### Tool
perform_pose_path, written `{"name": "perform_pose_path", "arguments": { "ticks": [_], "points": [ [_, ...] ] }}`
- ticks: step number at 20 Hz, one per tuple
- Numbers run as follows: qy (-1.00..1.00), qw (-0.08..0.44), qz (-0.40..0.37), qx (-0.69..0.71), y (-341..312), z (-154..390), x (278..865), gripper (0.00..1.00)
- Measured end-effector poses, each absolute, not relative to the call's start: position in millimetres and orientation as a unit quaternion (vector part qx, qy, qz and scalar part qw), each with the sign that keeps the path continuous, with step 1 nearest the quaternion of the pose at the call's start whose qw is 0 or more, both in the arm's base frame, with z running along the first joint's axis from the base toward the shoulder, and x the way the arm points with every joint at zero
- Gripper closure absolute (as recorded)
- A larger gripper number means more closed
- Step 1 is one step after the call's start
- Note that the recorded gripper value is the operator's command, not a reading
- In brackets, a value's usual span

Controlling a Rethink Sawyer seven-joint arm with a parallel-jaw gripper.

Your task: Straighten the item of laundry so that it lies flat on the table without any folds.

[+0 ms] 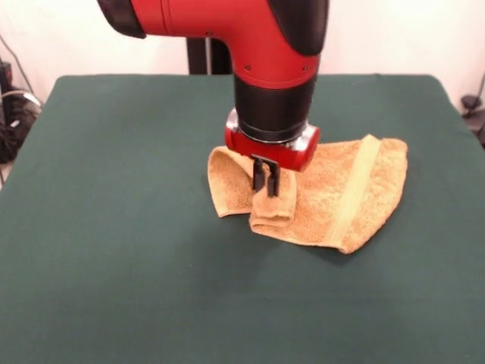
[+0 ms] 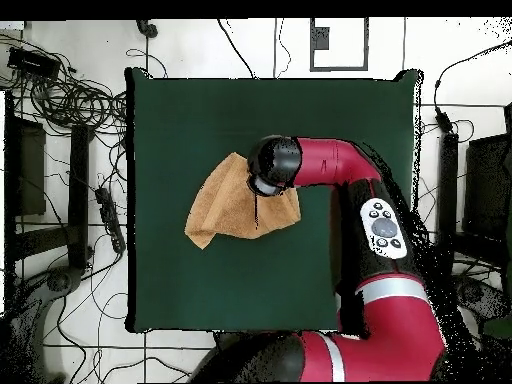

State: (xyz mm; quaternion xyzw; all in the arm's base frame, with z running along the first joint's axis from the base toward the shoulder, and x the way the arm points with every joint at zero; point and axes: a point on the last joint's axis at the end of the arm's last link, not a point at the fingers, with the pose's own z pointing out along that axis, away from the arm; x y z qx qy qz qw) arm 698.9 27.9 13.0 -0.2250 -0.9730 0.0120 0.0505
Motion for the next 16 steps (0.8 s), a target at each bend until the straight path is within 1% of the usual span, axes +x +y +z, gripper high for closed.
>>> {"name": "perform_pose_path", "arguments": {
  "ticks": [3,5,9,16],
  "points": [
    [-0.974,0.056,0.019,-0.217,28.1,11.8,688.8,1.00],
    [-0.976,0.059,0.027,-0.206,31.7,21.2,677.3,1.00],
    [-0.978,0.054,0.033,-0.197,36.1,49.2,666.7,1.00],
    [-0.981,0.017,0.048,-0.186,43.5,116.2,662.8,1.00]
  ]
}}
